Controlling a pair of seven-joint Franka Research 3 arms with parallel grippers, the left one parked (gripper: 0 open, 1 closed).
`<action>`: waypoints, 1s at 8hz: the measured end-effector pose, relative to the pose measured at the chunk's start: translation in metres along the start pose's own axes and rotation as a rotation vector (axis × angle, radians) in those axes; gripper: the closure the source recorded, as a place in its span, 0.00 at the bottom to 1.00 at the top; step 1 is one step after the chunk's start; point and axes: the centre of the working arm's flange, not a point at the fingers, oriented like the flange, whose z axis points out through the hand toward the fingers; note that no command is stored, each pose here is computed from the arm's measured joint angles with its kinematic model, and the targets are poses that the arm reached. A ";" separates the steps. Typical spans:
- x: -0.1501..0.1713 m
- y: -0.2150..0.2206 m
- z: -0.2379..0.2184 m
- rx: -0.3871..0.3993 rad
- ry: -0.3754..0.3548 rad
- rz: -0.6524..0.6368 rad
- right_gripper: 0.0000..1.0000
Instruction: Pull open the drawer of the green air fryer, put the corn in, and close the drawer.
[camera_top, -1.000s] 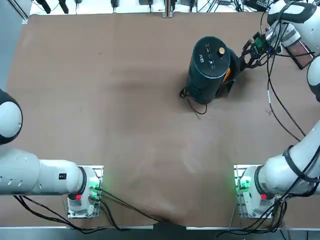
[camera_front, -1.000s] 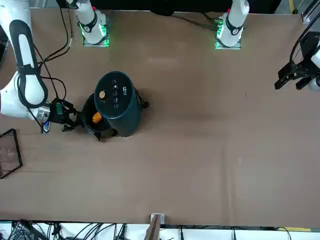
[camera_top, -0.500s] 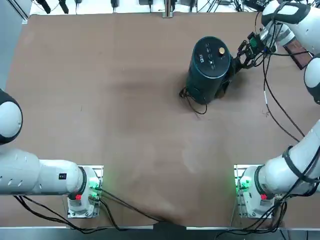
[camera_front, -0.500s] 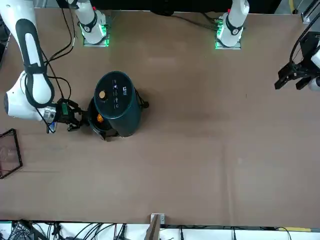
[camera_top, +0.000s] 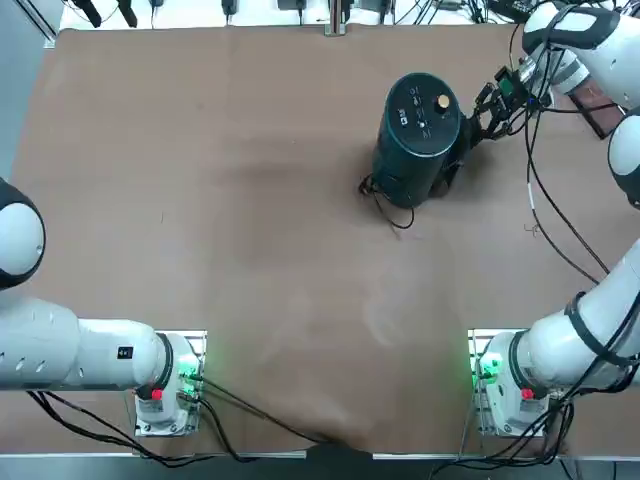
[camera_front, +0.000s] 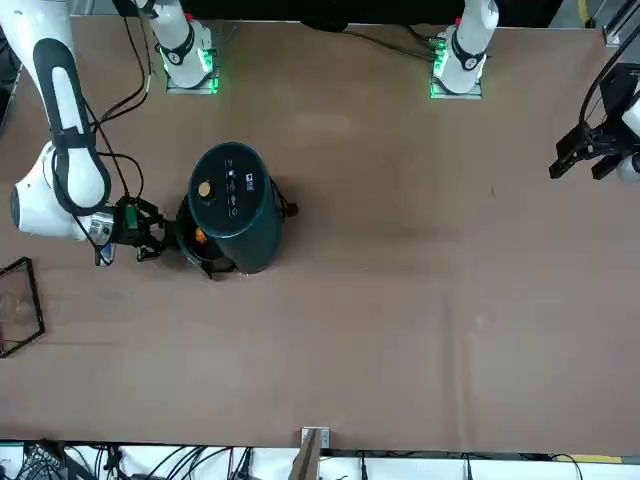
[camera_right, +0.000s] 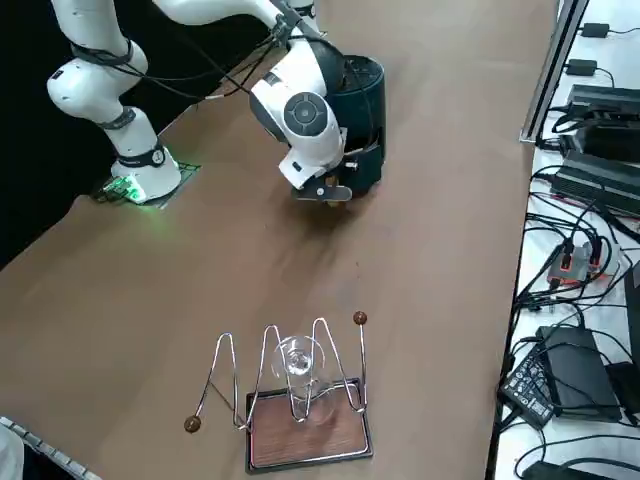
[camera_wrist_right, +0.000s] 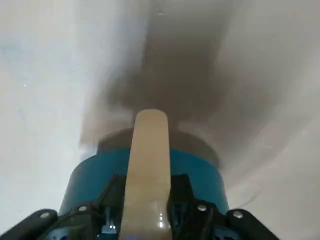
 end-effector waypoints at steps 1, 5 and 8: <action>0.000 0.001 0.001 -0.001 -0.001 0.001 0.54; -0.001 0.004 0.010 0.011 -0.024 0.001 0.54; -0.005 0.003 0.015 0.025 -0.034 -0.035 0.54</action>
